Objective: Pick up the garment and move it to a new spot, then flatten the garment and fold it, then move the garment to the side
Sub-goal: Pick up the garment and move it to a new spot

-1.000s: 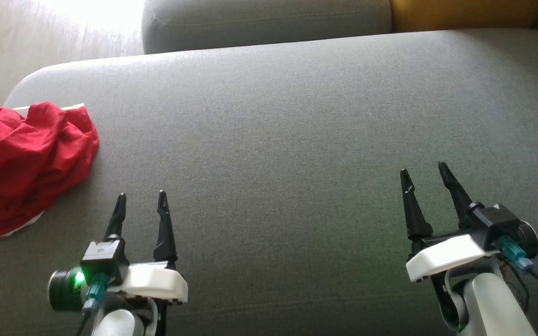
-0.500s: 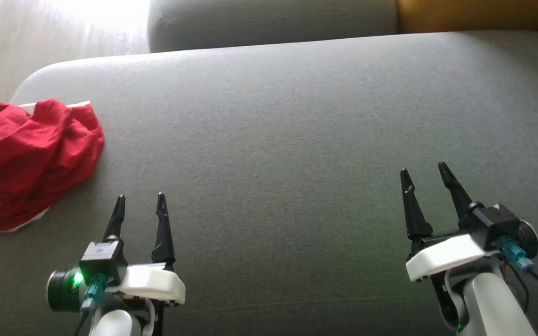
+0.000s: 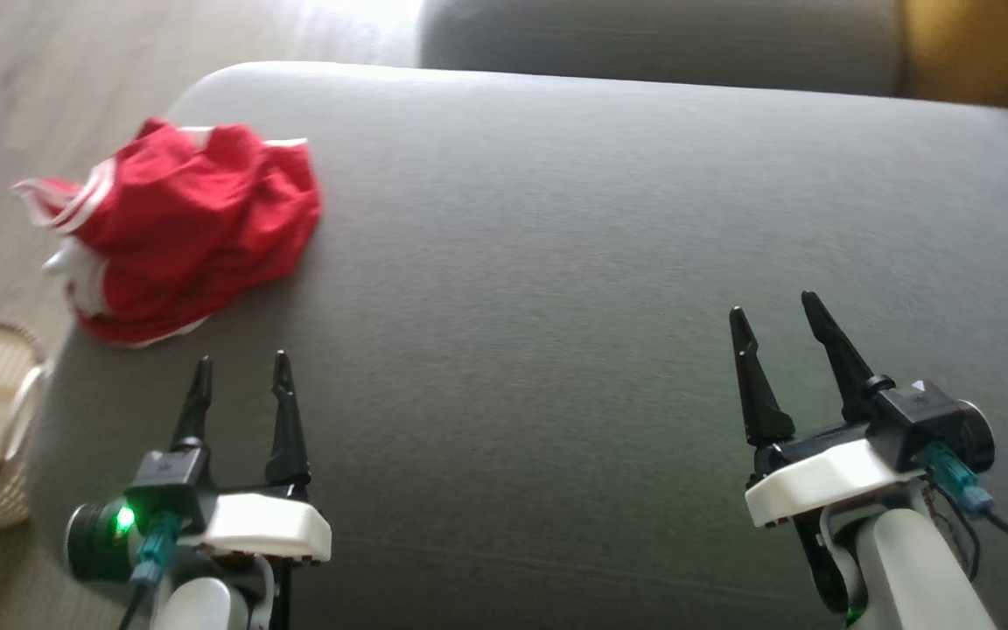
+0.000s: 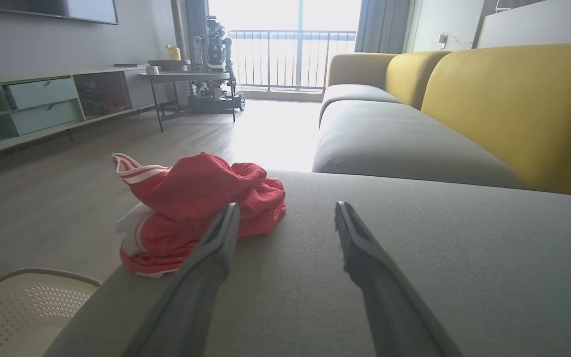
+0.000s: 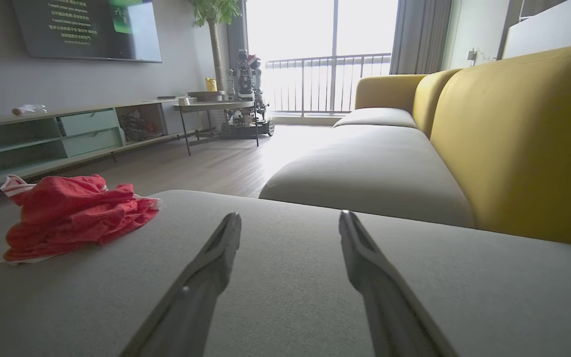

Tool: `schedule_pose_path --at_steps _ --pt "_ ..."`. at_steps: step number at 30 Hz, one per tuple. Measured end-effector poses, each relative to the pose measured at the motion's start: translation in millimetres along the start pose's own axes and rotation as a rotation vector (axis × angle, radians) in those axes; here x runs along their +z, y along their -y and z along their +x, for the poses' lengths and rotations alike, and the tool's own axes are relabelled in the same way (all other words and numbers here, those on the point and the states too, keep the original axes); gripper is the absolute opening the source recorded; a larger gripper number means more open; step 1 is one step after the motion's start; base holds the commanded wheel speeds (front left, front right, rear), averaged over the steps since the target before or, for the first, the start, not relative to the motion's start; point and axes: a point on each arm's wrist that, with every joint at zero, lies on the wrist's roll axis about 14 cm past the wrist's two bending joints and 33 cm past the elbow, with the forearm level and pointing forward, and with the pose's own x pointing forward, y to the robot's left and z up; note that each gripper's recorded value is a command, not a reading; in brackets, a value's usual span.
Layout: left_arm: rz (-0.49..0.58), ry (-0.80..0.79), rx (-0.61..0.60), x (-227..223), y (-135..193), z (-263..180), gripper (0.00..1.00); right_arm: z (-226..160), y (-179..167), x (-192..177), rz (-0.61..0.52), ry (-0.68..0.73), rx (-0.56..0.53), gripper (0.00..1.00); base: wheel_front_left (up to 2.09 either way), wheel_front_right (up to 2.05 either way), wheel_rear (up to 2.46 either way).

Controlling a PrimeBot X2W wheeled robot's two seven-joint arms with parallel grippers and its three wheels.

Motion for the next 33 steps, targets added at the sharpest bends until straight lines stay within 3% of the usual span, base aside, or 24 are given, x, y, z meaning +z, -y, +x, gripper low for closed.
schedule_pose_path --at_steps 11,21,33 --pt "0.026 -0.014 0.196 0 -64 -40 1.00 25 -71 -9 0.048 -0.011 0.208 1.00 0.00 0.00 0.00" --pt "0.042 -0.020 0.370 0 -112 -84 1.00 22 -137 -17 0.080 -0.042 0.399 1.00 0.00 0.00 0.00" --pt "0.048 -0.019 0.414 3 -120 -89 1.00 27 -150 -26 0.089 -0.062 0.441 1.00 0.00 0.00 0.00"
